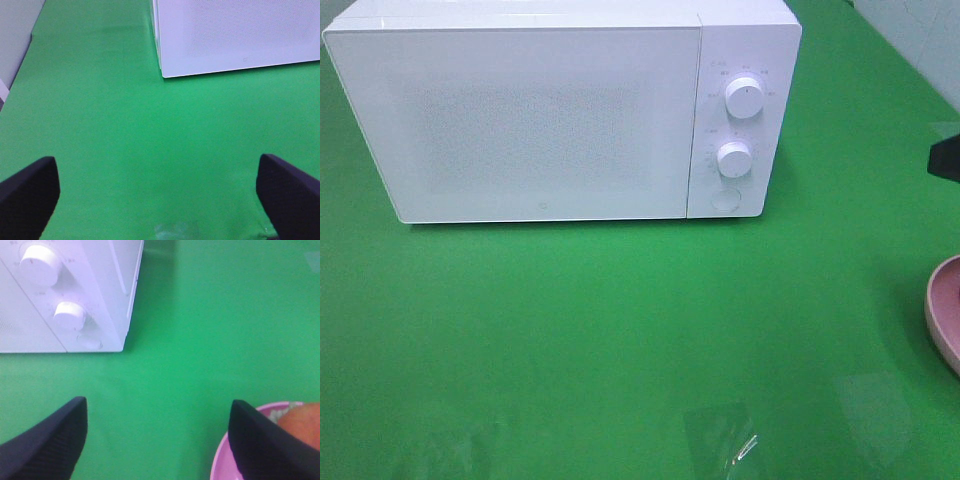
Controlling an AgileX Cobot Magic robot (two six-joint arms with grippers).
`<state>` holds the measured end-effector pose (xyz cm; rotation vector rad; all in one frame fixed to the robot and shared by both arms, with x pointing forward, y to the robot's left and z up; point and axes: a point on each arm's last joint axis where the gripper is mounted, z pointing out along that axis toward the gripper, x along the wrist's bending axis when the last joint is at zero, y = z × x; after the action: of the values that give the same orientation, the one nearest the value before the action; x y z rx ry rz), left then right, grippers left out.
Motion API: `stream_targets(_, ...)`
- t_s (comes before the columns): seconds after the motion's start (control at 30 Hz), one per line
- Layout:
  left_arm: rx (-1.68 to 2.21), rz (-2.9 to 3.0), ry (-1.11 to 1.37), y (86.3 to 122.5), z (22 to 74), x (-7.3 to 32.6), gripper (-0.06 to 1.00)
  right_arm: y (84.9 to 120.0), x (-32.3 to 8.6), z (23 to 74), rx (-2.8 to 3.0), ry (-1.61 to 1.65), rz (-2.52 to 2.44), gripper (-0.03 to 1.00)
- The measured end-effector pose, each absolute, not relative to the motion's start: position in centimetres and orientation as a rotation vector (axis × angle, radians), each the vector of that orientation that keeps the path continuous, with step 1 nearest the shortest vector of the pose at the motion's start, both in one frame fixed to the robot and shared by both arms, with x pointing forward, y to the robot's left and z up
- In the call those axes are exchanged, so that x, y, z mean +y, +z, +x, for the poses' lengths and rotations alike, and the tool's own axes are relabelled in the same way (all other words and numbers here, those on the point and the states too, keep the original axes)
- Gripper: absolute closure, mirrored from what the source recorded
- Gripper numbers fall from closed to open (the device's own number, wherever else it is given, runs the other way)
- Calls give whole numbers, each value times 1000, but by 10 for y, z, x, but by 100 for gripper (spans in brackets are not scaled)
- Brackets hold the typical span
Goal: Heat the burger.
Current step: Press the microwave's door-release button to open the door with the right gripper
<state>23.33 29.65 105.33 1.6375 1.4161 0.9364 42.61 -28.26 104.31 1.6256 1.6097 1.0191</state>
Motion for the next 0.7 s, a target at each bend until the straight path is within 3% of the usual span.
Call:
stream_targets(0.4,1416,1637,936,1053,233,297,-5,1024,-283,485,1404,1135,1470,21)
stream_targets(0.7,1416,1637,936,1053,233,297,-5,1004,-268,496,1342,1175,1314,21)
